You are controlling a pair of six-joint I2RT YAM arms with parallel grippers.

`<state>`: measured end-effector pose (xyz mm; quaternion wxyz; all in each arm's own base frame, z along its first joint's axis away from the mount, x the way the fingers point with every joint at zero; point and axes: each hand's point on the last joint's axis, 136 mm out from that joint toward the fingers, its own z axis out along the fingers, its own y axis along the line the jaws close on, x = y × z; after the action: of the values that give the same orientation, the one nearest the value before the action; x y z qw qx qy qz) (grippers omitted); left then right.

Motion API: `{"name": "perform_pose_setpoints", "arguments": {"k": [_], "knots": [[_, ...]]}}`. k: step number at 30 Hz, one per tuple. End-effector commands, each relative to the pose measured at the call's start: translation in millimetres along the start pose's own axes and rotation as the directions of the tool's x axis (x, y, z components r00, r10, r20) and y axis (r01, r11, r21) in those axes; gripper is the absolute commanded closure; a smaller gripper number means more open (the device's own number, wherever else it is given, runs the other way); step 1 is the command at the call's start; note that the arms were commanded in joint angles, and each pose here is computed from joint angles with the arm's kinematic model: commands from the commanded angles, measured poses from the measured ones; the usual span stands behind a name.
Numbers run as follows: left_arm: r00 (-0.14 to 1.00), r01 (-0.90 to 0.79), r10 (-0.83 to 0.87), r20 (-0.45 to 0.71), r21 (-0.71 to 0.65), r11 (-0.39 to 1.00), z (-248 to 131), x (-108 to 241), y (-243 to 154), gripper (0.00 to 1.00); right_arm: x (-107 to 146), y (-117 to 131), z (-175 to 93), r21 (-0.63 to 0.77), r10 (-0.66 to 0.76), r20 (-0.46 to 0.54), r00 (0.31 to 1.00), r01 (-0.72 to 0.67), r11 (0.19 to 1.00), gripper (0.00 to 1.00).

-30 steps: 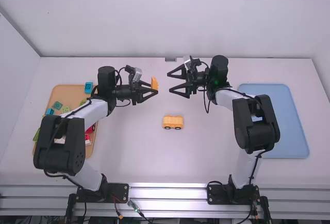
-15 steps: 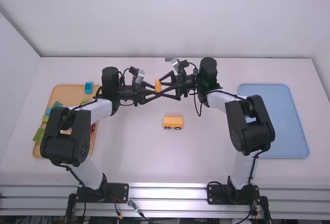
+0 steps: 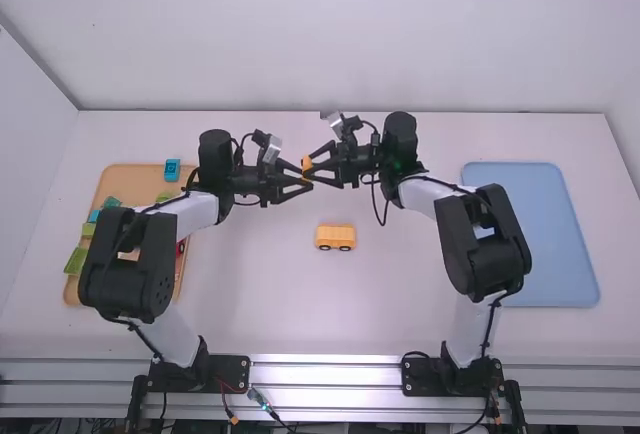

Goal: Assemble lego blocks to make yellow taxi

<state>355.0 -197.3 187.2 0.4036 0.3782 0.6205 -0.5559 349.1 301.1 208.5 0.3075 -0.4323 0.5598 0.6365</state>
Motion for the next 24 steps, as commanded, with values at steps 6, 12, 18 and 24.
{"name": "perform_pose_setpoints", "arguments": {"k": [6,12,18,24], "knots": [[1.0,-0.004,0.004,-0.004,0.026,1.0,2.9,1.3,-5.8,0.89,-4.7,1.8,6.4,-0.023,-0.033,-0.008,0.999,0.033,0.999,0.7],[1.0,0.011,-0.011,0.0,-0.01,1.0,0.6,1.0,0.8,0.82,-3.8,1.5,6.0,-0.021,-0.033,-0.007,0.999,0.033,0.999,0.89],[0.998,0.06,-0.06,0.006,-0.062,0.996,0.4,0.4,9.8,0.01,-7.3,-5.4,0.3,0.016,-0.05,0.01,0.999,0.05,0.999,0.93],[0.996,0.089,-0.089,0.004,-0.086,0.992,-0.2,3.6,13.9,0.01,-15.3,-26.4,-16.8,0.128,-0.056,0.055,0.997,0.048,0.991,0.97]]}}
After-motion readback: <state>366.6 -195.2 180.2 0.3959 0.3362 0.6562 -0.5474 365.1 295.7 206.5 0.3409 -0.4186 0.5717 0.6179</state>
